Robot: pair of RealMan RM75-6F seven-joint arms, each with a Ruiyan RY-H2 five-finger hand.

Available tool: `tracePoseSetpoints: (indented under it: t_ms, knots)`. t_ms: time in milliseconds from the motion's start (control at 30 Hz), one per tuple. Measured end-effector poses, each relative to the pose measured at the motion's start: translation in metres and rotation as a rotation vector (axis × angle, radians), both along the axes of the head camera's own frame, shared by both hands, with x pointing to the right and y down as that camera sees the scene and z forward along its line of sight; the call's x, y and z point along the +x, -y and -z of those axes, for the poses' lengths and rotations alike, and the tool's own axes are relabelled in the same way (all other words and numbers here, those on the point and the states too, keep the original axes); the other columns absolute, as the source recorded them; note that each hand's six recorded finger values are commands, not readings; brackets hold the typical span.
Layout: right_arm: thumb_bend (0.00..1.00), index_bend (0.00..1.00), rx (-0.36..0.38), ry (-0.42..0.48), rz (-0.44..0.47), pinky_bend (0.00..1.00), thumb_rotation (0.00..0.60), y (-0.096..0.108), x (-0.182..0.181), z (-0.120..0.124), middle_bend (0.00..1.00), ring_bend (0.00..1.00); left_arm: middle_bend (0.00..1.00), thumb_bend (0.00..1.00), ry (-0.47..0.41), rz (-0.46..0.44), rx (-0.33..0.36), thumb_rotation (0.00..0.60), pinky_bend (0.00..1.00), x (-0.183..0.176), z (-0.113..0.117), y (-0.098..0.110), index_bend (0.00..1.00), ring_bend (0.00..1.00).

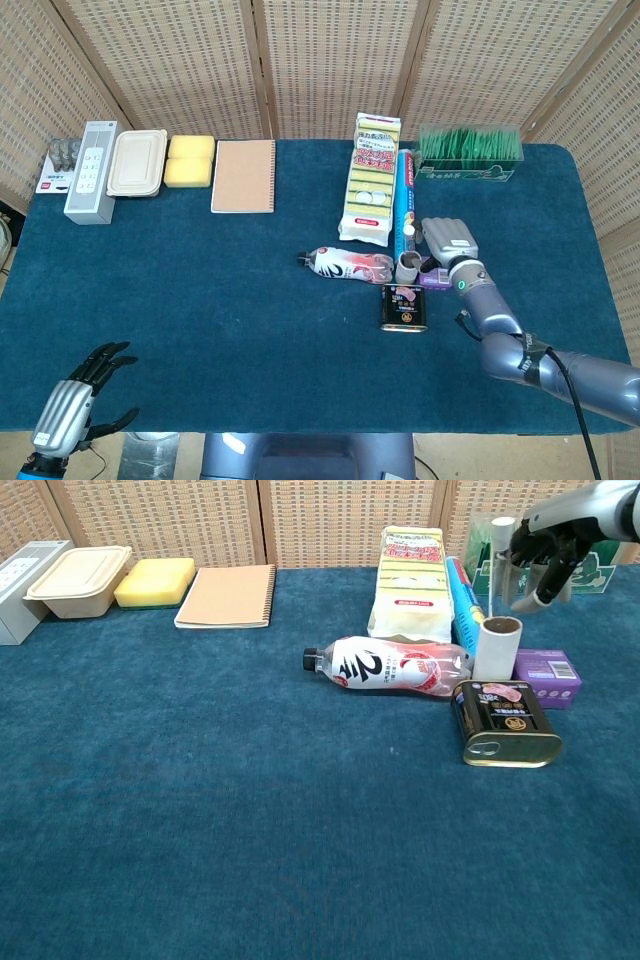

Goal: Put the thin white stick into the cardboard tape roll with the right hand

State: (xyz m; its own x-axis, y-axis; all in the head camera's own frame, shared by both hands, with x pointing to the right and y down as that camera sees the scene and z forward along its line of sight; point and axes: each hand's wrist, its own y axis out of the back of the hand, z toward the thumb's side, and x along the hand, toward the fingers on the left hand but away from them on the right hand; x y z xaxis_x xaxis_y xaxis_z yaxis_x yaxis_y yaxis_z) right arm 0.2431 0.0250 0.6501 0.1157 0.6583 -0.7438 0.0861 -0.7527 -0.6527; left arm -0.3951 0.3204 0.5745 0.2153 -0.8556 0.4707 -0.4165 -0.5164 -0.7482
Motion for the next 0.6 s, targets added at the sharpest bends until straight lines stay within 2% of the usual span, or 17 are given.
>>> tracePoseSetpoints:
  t_ms: [400, 600]
  knots:
    - [0.38, 0.25, -0.002, -0.006, -0.002, 0.4, 0.6, -0.005, 0.009, 0.009, 0.28, 0.29, 0.15, 0.18, -0.005, -0.009, 0.006, 0.6, 0.27, 0.001, 0.002, -0.004, 0.23, 0.1]
    - [0.38, 0.25, 0.044, -0.027, -0.015, 0.38, 0.6, -0.003, 0.021, 0.023, 0.27, 0.27, 0.15, 0.18, -0.014, -0.023, 0.02, 0.6, 0.27, 0.003, 0.007, -0.007, 0.23, 0.1]
